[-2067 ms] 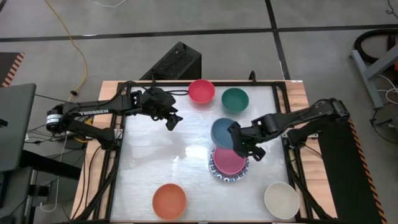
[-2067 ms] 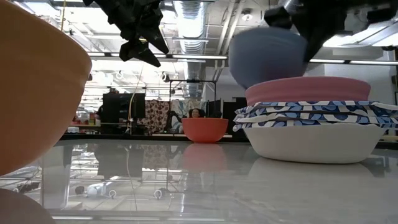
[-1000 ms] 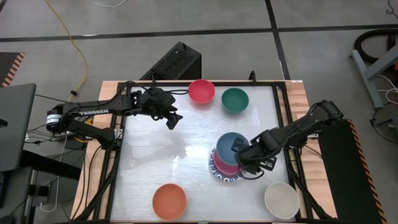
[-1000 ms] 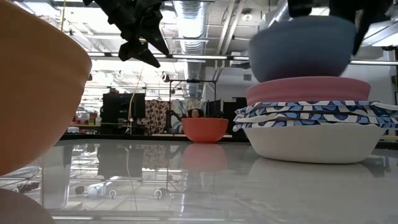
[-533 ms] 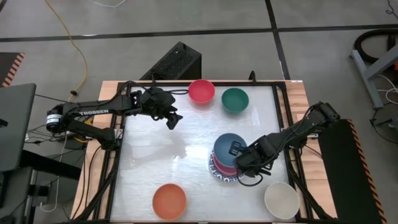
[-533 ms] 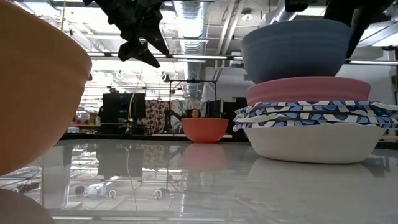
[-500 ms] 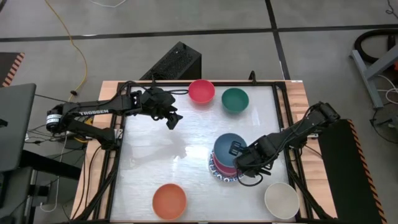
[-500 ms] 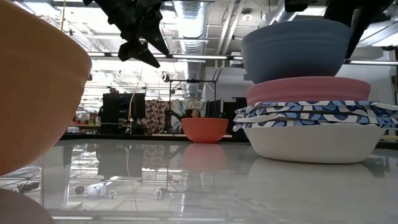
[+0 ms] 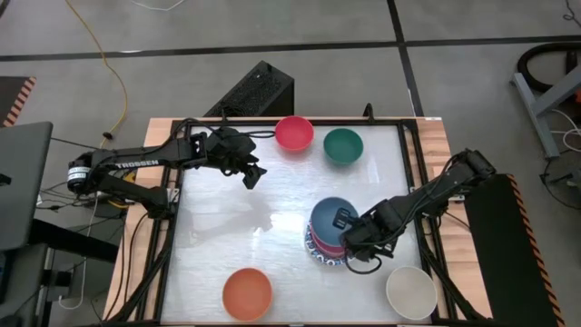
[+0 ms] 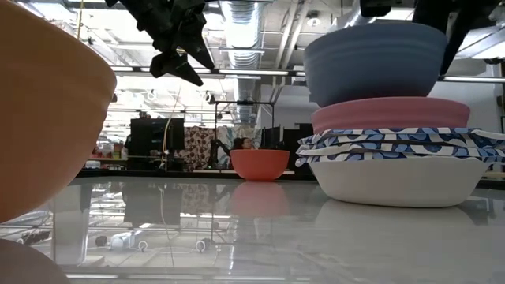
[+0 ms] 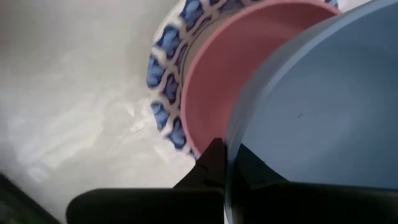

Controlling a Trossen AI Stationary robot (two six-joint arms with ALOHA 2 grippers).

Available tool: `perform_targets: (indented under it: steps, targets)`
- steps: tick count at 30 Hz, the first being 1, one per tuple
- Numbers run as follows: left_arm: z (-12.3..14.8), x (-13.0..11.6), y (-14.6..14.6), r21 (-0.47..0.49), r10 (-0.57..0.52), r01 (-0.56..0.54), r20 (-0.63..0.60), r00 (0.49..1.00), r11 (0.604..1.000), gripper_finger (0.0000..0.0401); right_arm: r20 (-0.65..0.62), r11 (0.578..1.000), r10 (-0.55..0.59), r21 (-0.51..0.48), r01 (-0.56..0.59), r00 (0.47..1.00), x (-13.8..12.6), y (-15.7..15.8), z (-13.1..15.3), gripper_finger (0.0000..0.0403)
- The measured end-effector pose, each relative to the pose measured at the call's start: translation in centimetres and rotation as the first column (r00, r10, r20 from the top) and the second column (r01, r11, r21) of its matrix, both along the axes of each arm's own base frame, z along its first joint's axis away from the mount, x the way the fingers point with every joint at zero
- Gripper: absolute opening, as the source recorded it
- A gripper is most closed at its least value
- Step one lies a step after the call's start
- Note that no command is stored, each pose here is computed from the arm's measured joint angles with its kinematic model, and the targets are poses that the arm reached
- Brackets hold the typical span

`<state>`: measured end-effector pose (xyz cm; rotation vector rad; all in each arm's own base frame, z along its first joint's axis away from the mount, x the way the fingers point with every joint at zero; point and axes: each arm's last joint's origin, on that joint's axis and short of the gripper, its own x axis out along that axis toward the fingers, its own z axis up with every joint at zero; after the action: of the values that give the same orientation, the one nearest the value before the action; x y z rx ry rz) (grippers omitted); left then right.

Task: Nest bowls inside each other by size order
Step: Stack the blue bowl into the pink bowl

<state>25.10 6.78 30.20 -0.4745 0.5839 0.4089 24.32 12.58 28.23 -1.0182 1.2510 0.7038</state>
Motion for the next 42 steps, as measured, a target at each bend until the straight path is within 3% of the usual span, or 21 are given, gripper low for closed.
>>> perform_targets:
  steps: [42]
  targets:
    - [0.0, 0.0, 0.0, 0.007, 0.009, -0.009, -0.001, 1.000, 1.000, 0.0251, 0.008, 0.997, -0.061, 0.052, 0.061, 0.998, -0.2, 0.5, -3.3, 0.0011]
